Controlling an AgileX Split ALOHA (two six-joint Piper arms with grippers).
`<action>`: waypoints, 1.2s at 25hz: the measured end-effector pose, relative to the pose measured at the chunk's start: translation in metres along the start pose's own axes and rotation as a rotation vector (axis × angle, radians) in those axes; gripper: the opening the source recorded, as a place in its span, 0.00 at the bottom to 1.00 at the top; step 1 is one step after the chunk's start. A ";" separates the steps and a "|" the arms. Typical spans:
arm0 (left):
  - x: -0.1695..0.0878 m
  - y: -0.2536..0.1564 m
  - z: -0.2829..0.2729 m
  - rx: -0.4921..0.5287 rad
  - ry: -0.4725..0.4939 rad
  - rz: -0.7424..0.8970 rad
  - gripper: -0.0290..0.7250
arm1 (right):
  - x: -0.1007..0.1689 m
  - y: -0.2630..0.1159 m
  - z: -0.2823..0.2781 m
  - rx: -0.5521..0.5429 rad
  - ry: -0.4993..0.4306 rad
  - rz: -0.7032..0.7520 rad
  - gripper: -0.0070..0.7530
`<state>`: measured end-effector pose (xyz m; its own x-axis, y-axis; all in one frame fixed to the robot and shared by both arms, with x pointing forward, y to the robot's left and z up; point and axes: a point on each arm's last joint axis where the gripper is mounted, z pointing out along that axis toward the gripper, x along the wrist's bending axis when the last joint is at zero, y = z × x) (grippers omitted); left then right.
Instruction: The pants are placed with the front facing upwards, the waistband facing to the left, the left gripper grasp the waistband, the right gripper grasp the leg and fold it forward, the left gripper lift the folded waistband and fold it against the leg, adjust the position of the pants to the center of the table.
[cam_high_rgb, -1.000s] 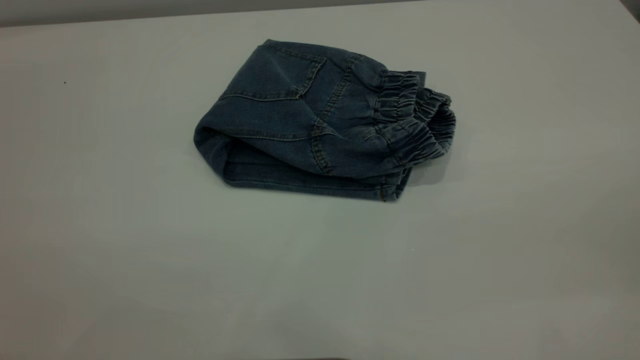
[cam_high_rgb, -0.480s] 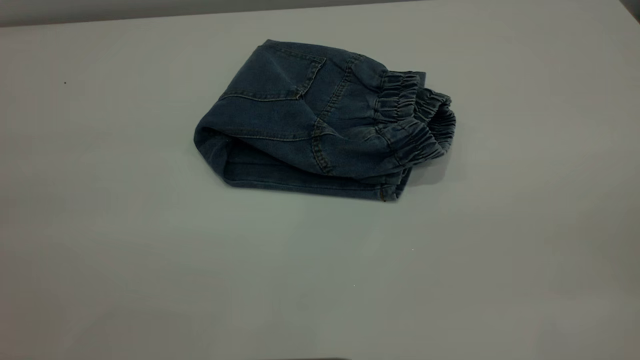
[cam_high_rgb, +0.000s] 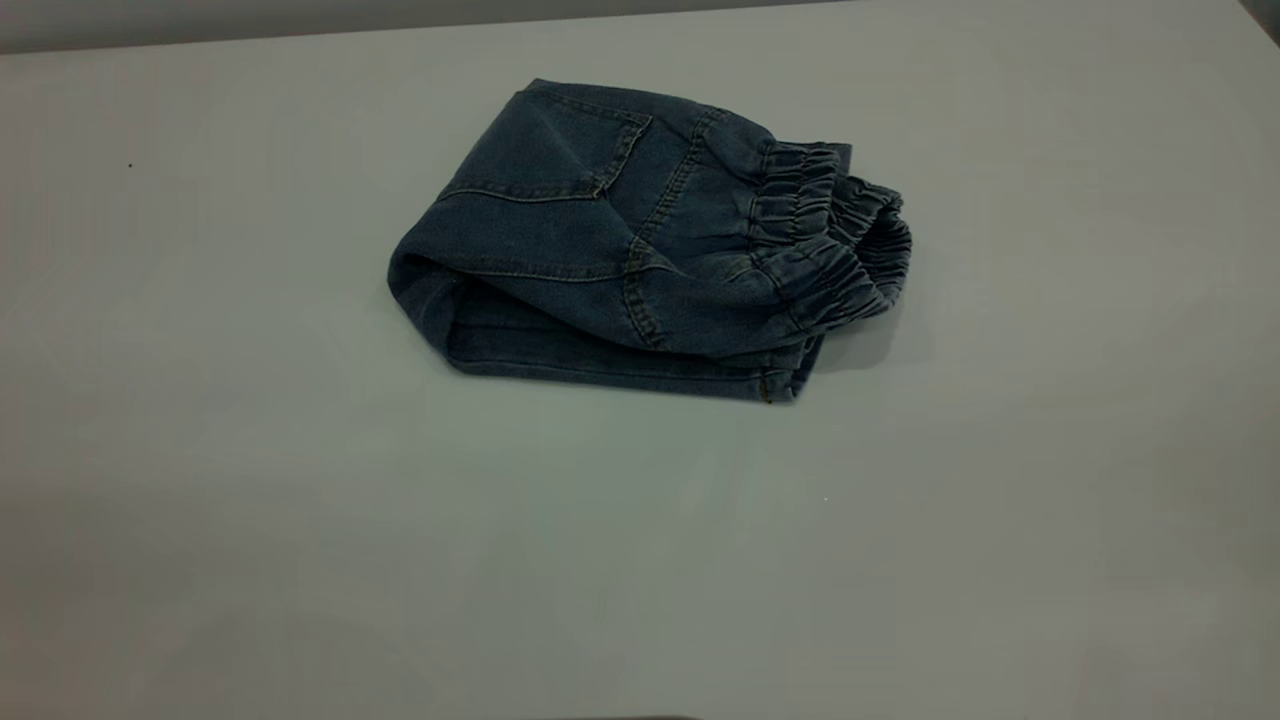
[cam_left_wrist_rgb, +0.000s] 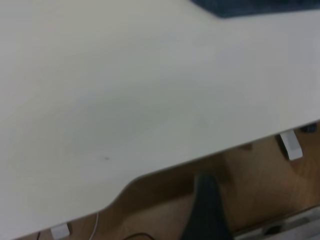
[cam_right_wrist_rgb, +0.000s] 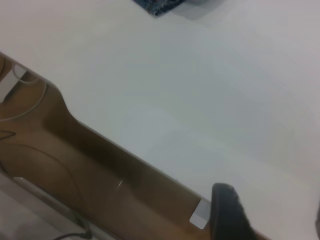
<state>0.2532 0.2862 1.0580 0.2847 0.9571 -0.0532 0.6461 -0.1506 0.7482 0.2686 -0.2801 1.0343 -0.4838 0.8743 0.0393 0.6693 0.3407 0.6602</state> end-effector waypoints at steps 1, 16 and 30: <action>0.000 -0.002 0.002 0.006 0.000 0.000 0.70 | 0.000 0.000 0.000 0.000 0.000 0.000 0.42; 0.002 -0.007 0.012 0.003 0.007 0.030 0.70 | -0.002 -0.004 -0.006 -0.051 -0.051 0.072 0.42; 0.002 -0.010 0.008 -0.034 0.043 0.005 0.70 | 0.001 -0.028 -0.029 -0.296 -0.335 0.312 0.41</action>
<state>0.2533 0.2873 1.0453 0.2567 0.9662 -0.0216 0.6204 -0.1476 0.7703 0.2331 -0.2983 1.0379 -0.0490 0.9971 0.0575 0.5416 -0.0218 0.8404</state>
